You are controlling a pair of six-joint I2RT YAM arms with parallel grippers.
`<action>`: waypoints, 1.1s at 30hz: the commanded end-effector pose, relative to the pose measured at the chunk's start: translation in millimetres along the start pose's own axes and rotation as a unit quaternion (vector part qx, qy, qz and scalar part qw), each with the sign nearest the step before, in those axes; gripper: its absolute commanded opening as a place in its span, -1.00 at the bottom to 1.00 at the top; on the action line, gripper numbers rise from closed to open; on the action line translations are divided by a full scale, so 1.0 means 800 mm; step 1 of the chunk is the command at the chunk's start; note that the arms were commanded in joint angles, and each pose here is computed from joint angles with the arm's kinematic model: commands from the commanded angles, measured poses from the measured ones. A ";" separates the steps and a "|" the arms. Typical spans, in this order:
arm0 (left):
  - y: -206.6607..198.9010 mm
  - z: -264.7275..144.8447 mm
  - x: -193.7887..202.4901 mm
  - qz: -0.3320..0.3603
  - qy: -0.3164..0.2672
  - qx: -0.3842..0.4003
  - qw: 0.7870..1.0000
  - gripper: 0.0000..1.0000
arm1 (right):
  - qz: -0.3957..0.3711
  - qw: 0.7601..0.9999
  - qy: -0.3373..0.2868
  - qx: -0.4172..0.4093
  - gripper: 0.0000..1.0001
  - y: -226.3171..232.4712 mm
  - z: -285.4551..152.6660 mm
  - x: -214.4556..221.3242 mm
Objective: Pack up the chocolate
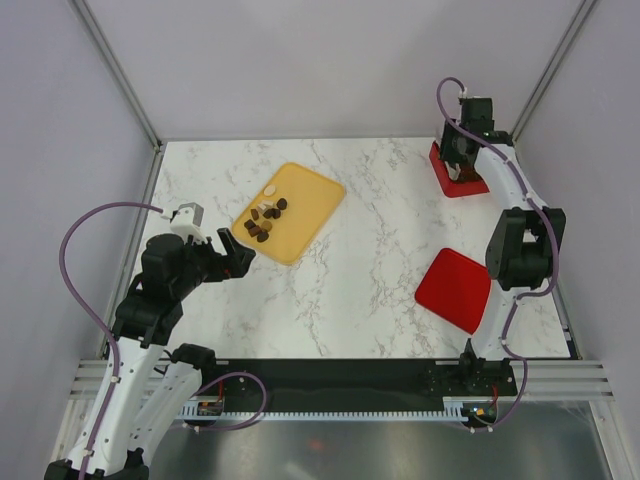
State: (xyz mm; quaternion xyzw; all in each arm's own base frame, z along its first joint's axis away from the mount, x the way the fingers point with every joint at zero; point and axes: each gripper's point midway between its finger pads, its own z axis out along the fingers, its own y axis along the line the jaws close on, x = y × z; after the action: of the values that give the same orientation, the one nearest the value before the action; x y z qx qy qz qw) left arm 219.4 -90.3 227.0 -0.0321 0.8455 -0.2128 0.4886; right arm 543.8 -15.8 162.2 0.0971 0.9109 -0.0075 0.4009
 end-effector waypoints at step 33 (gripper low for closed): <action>0.000 -0.002 -0.010 0.010 -0.022 0.001 1.000 0.99 | -0.281 0.903 -0.021 -0.325 0.06 0.417 -0.135 0.239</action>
State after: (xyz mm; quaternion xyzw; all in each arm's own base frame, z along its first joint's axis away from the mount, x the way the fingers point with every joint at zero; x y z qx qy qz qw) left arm 217.7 -89.9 230.3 -0.0314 0.8415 -0.2143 0.4949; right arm 381.5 350.9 97.9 -0.3024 0.8585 0.1832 0.3715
